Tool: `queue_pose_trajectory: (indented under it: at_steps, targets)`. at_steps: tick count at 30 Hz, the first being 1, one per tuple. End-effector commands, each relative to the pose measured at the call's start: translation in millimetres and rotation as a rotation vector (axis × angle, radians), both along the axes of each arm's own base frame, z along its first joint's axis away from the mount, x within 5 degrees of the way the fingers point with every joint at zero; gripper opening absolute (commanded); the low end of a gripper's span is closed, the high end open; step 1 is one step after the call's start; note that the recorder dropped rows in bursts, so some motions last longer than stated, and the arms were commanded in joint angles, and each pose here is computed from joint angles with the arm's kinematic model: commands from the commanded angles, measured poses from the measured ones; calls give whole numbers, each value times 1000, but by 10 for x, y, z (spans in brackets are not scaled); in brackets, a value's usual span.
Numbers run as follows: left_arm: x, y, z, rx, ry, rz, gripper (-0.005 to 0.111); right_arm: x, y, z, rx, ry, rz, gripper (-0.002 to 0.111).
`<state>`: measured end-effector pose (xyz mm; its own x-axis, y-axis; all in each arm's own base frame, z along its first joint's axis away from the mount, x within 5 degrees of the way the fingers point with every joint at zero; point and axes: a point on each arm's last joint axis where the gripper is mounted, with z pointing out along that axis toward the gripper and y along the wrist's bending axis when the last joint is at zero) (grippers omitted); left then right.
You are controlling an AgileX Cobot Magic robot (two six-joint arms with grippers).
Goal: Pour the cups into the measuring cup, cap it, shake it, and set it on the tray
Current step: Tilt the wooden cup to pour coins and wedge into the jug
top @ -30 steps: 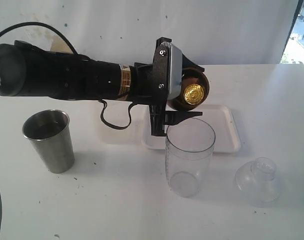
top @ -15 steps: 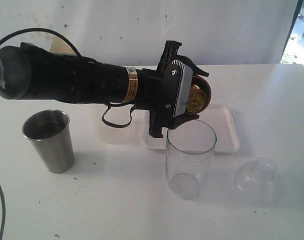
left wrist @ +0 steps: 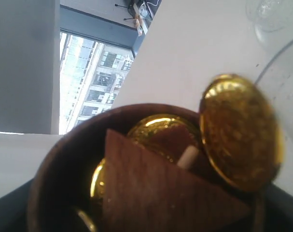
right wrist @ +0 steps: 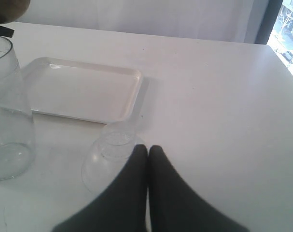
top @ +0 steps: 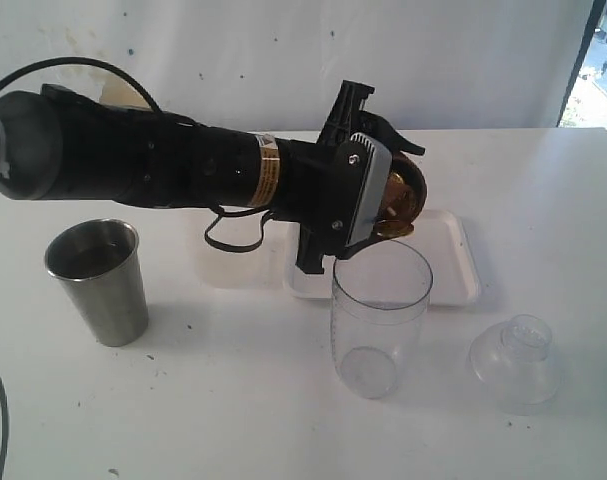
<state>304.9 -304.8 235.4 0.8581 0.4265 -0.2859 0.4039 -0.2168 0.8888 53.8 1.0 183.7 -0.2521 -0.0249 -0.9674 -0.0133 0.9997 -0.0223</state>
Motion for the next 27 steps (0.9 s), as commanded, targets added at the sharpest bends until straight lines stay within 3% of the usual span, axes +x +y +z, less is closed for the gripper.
queue_pose_trajectory:
  at_steps: [1,11,17,27]
  targets:
    - [-62,11,246,-84,30,19,0,-2,-1,-9,0,-6,-2,0]
    - [-118,34,376,-93,-13,-15,0,-2,-1,-9,0,-6,-2,0]
    - [-132,49,316,8,-90,-61,0,-2,-1,-9,0,-6,-2,0]
    - [-167,-13,296,84,-225,-74,0,-2,-1,-9,0,-6,-2,0]
